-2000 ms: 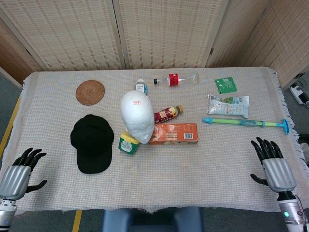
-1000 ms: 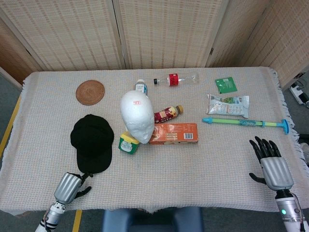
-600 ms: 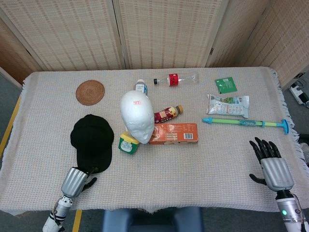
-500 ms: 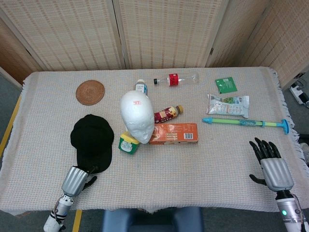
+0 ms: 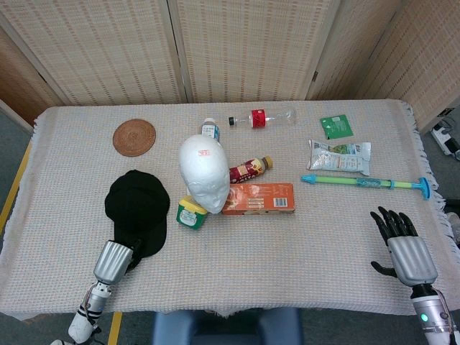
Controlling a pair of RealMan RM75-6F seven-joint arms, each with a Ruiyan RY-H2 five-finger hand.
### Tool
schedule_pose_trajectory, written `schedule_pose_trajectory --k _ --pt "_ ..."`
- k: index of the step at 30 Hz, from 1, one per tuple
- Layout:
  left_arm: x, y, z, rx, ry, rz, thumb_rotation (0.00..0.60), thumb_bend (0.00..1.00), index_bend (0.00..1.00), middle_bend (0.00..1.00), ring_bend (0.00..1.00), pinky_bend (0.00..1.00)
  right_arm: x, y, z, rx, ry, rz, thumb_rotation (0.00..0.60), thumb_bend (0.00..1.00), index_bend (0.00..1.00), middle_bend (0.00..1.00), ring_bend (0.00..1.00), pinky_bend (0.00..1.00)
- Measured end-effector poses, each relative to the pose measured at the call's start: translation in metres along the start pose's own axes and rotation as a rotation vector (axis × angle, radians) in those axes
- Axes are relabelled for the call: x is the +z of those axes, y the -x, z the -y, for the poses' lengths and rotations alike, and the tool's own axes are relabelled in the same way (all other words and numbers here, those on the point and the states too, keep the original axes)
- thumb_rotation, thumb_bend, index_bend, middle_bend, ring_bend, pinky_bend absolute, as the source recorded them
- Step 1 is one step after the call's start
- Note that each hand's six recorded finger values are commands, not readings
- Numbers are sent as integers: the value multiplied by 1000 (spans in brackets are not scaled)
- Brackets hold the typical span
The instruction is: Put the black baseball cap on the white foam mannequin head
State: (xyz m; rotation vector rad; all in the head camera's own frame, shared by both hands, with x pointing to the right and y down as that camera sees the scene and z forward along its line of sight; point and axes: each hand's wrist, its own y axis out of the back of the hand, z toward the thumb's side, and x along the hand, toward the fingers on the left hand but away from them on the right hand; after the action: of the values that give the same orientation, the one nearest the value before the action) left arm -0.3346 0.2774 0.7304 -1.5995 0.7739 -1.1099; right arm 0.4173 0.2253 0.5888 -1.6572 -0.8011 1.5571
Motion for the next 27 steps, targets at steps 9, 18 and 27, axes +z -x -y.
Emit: schedule_pose_trajectory --k 9,18,27 --pt "-10 0 -1 -4 -16 -20 600 513 652 1000 959 1000 2 -2 1 21 6 -16 600 73 0 0 0 0" --pt "-33 -22 -47 210 24 -68 600 564 675 1000 959 1000 4 -5 2 42 12 -29 600 73 0 0 0 0" --pt "-49 -71 -125 534 -13 -16 600 589 687 1000 961 1000 8 -7 8 74 -5 -45 600 73 0 0 0 0"
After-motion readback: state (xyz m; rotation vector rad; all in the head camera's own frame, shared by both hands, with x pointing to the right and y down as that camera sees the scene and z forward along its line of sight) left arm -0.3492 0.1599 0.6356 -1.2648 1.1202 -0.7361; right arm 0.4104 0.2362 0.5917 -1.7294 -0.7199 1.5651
